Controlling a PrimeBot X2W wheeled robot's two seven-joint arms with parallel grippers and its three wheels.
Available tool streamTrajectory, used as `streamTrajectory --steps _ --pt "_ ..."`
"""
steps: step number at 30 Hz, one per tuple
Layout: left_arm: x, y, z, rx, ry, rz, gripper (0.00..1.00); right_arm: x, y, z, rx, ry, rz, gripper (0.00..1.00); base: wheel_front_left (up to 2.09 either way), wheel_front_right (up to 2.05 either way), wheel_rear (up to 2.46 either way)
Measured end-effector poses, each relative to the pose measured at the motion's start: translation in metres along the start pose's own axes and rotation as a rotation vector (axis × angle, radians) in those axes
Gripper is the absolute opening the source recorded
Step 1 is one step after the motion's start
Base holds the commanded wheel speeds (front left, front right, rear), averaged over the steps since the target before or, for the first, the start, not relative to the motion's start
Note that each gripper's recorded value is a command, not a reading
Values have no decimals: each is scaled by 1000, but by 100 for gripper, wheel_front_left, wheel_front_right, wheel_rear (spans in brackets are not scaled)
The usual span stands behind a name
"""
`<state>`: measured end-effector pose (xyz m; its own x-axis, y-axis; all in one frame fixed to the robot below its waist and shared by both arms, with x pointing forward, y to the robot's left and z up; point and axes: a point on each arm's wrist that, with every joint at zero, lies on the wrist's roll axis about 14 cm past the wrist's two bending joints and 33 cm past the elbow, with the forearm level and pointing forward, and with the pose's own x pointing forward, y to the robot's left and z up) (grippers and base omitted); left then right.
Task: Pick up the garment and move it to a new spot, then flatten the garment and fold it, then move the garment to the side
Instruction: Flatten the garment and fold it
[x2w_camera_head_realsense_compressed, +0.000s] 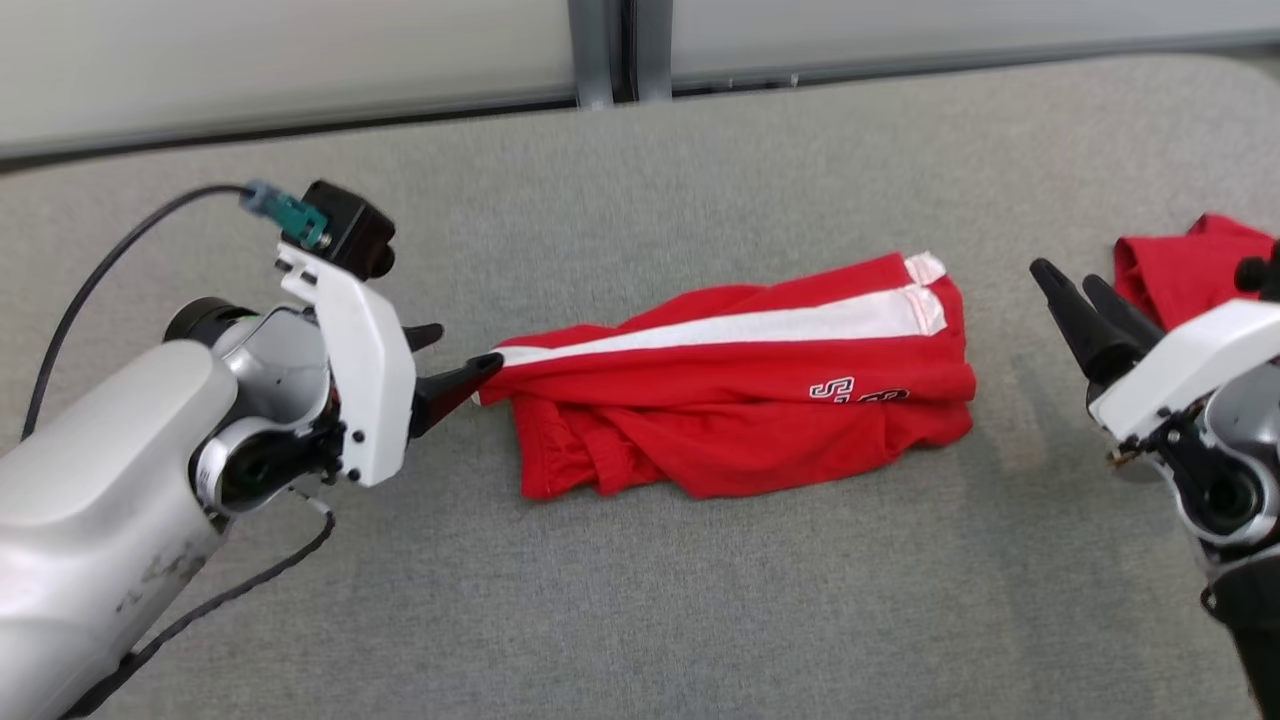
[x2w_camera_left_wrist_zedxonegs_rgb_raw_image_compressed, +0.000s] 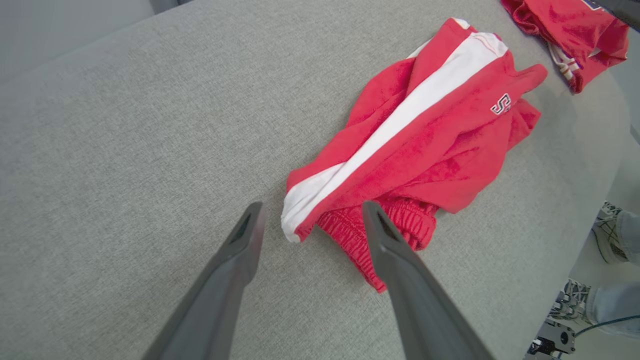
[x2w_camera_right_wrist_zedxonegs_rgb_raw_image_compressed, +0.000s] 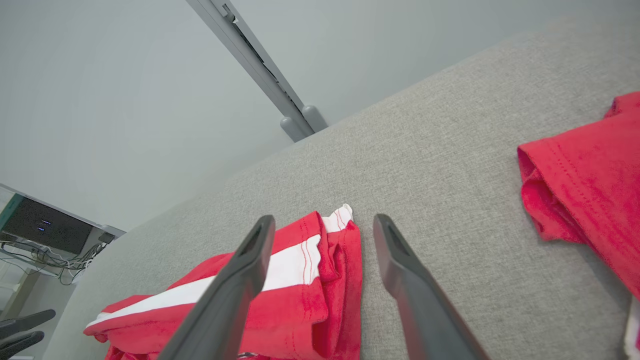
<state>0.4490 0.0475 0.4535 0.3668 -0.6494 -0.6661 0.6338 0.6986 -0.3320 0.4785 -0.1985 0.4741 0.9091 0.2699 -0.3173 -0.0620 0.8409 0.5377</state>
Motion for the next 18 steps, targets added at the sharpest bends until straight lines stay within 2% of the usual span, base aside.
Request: streamTrajectory --steps 6,10,15,18 --pt "-40 -4 22 125 -245 124 100 -40 15 12 -15 -168 26 100 0 0 0" --pt "-70 -11 27 141 -438 211 100 -70 20 11 -18 -268 33 100 0 0 0" --pt "-116 -14 32 69 -776 353 100 -97 26 3 -12 -355 43 100 0 0 0" --pt "-128 -10 9 17 -849 454 100 -105 28 -9 14 -375 41 100 0 0 0"
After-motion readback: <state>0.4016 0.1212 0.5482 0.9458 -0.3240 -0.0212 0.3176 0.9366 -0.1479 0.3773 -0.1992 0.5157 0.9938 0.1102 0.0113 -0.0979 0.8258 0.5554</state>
